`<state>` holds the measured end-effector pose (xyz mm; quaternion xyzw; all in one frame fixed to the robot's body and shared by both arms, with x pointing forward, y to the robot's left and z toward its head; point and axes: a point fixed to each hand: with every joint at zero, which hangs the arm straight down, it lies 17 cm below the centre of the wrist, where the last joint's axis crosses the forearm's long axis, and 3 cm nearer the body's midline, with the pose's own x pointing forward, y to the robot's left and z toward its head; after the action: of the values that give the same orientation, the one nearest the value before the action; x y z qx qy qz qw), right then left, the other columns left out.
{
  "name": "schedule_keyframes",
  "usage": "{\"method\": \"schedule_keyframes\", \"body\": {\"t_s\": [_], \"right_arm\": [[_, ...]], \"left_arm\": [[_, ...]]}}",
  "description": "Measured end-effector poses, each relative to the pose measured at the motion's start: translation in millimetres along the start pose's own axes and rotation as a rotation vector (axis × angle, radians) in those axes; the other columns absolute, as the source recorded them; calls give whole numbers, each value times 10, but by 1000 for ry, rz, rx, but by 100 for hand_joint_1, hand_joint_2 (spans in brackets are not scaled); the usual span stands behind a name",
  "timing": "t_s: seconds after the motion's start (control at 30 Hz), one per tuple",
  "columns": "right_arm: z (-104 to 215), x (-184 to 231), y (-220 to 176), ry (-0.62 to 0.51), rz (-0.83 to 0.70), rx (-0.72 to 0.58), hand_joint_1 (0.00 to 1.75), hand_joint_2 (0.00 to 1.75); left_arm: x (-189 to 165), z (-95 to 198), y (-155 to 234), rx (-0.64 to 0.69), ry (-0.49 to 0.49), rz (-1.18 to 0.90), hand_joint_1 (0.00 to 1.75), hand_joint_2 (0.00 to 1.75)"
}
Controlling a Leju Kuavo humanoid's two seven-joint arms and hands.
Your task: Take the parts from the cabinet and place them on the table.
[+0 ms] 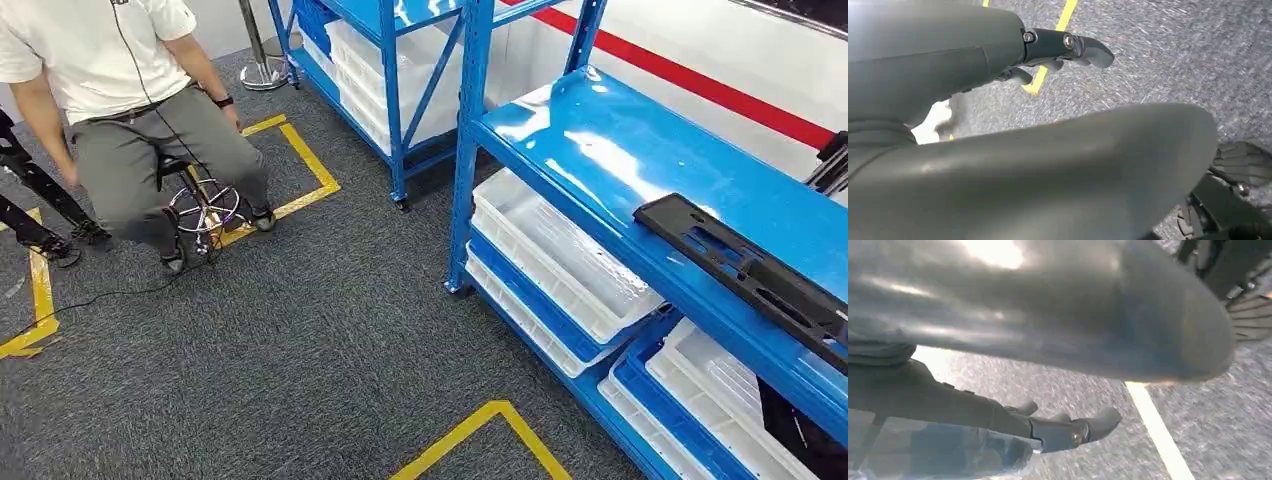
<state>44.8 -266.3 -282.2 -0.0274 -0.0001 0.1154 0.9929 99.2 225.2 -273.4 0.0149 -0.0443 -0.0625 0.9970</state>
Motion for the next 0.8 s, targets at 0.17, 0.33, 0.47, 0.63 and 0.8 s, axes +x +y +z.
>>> {"method": "schedule_keyframes", "body": {"t_s": [0.17,0.33,0.47,0.63,0.8], "right_arm": [[3,32,-20,-5,11,0,0,0],[-3,-8,-45,1,14,-4,0,0],[0,11,-34,-2,15,-3,0,0],[1,28,-41,-4,20,-5,0,0],[-1,0,-25,0,21,-2,0,0]], "left_arm": [[-41,-3,-6,-1,6,-1,0,0],[-36,0,-30,-5,5,-3,0,0],[10,2,-10,-1,-1,2,0,0],[0,2,-15,-1,1,7,0,0],[-23,0,-17,-2,5,11,0,0]]}}
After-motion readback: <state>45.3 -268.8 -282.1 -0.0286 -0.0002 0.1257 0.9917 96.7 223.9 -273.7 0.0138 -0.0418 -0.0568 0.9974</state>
